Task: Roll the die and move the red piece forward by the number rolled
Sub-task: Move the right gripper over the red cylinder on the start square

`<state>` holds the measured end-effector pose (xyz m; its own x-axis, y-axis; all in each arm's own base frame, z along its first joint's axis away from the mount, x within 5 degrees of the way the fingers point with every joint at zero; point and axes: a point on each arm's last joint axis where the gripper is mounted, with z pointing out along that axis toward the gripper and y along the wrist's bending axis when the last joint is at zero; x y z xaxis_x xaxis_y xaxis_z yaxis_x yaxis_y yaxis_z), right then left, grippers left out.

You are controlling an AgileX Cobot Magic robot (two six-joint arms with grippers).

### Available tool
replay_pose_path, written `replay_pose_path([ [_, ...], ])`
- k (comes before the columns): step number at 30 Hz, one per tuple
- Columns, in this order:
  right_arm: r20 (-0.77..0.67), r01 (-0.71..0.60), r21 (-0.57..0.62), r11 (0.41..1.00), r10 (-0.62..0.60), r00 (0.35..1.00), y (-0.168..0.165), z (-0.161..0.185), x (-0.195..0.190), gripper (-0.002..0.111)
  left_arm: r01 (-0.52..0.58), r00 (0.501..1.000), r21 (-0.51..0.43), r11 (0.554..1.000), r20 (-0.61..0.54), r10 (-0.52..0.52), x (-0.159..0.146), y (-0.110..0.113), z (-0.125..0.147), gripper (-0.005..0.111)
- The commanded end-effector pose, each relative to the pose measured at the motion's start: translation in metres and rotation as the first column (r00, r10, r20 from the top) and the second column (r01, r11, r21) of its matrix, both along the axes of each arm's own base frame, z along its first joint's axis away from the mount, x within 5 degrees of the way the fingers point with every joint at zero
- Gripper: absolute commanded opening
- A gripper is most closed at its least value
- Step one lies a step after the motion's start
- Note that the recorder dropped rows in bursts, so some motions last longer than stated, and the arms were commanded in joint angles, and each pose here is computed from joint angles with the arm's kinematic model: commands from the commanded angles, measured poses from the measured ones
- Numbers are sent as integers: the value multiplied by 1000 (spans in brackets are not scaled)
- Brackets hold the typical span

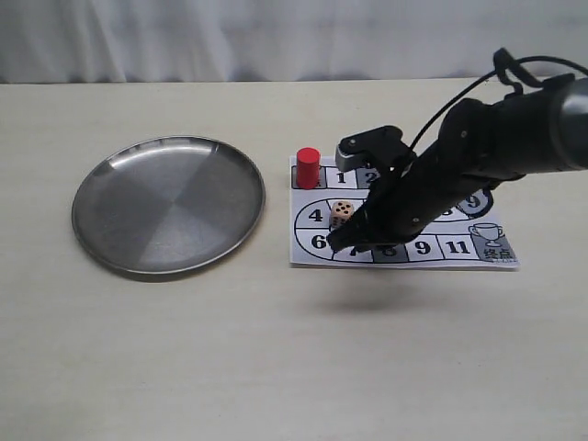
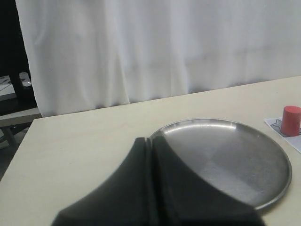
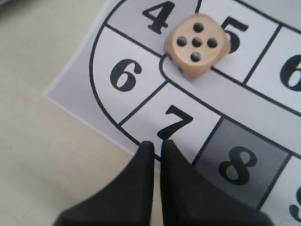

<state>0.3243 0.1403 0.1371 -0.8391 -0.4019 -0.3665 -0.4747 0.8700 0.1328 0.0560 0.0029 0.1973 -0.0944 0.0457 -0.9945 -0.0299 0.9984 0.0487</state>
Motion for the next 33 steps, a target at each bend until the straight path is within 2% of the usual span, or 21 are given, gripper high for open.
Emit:
replay_pose_path([
  [1, -17, -12, -7, 1000, 12, 1000, 0, -11, 0, 4, 10, 1000, -3, 1000, 9, -10, 0, -1, 0, 0],
  [19, -16, -18, -1, 1000, 18, 1000, 1, -6, 1, 4, 10, 1000, -3, 1000, 9, -10, 0, -1, 0, 0],
  [30, 100, -48, 107, 993, 37, 994, 13, 74, 14, 5, 10, 1000, -3, 1000, 9, -10, 0, -1, 0, 0],
  [33, 129, -19, 138, 990, 1, 992, 16, 89, 23, 16, 10, 1000, -3, 1000, 9, -10, 0, -1, 0, 0],
])
